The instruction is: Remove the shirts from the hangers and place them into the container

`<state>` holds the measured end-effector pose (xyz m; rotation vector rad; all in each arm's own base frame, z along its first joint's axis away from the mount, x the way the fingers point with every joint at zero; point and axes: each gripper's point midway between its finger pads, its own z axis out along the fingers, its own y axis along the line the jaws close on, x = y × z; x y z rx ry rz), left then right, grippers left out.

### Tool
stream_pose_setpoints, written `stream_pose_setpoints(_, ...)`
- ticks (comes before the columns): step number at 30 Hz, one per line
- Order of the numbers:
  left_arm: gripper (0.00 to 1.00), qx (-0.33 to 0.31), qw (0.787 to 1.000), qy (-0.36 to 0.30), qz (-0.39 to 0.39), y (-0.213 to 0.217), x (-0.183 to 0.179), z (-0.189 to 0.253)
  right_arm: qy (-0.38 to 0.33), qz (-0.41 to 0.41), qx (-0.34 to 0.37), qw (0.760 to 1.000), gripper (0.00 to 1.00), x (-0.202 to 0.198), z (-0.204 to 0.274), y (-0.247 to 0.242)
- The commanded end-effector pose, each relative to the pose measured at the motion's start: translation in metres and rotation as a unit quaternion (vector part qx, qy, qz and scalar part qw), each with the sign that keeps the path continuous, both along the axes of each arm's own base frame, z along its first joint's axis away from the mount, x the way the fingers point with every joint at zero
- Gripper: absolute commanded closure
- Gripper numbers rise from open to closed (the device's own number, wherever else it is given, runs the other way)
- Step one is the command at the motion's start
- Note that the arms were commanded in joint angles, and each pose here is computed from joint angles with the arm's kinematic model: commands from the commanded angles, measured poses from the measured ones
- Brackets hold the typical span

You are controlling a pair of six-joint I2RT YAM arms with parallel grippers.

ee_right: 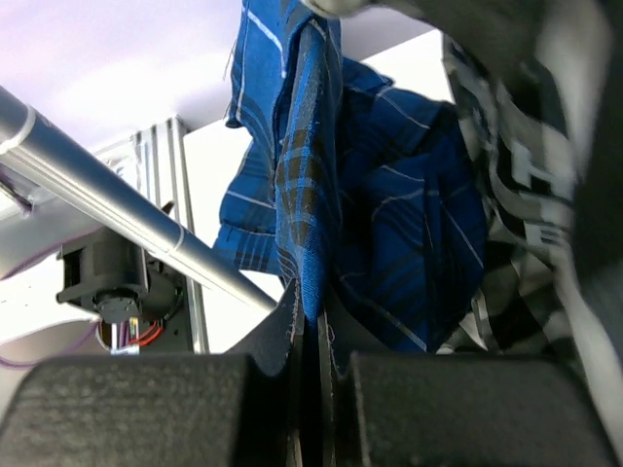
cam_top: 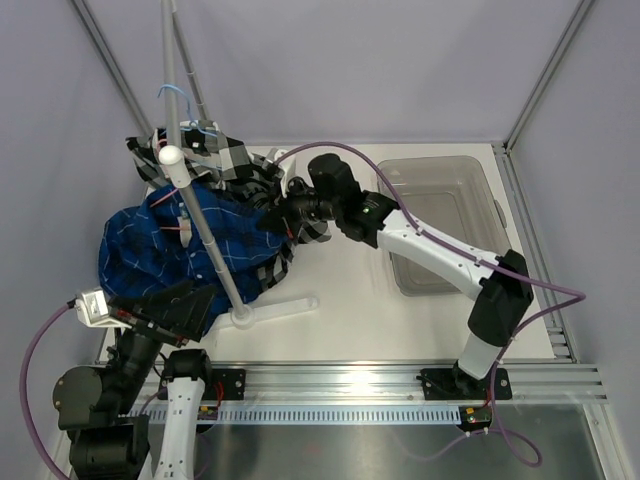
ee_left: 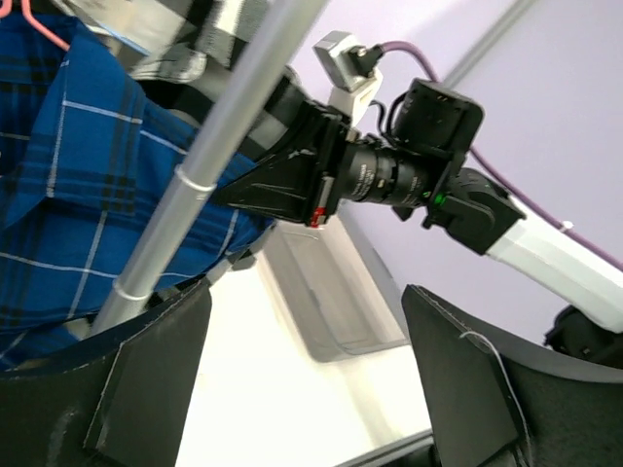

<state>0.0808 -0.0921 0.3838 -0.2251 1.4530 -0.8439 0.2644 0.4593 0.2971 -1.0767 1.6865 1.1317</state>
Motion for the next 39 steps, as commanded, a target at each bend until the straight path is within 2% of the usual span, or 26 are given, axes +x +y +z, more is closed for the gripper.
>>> stream_pose_setpoints(1,0.16,-0.010,0.997,-0.019,-0.072,-0.023,-0.012,0.021,-0.025,-0.051,0.047,0.997,1.00,0.006,0.035,-0.015)
stream_pose_setpoints(11,0.14,-0.026,0.986,-0.067,-0.152,-0.045,-0.027,0.061,-0.002,-0.065,0.021,0.998,1.00,-0.026,-0.003,-0.056)
stream_pose_setpoints(15,0.14,-0.039,0.981,-0.071,-0.176,-0.050,-0.029,0.069,-0.001,-0.063,0.033,0.997,1.00,-0.038,-0.003,-0.069)
stream_pose_setpoints(20,0.14,-0.042,0.980,-0.075,-0.180,-0.051,-0.023,0.077,0.004,-0.008,0.033,0.999,1.00,-0.064,0.003,-0.071)
stream_pose_setpoints(27,0.14,-0.051,0.977,-0.076,-0.192,-0.053,-0.017,0.079,-0.007,0.045,0.002,0.999,1.00,-0.080,0.017,-0.063)
stream_pose_setpoints(31,0.14,-0.045,0.975,-0.083,-0.203,-0.055,-0.015,0.083,-0.018,0.010,0.008,1.000,1.00,-0.075,0.021,-0.067)
stream_pose_setpoints(39,0.14,-0.050,0.970,-0.089,-0.220,-0.056,-0.006,0.102,-0.043,-0.112,0.054,0.991,1.00,-0.068,0.051,-0.117)
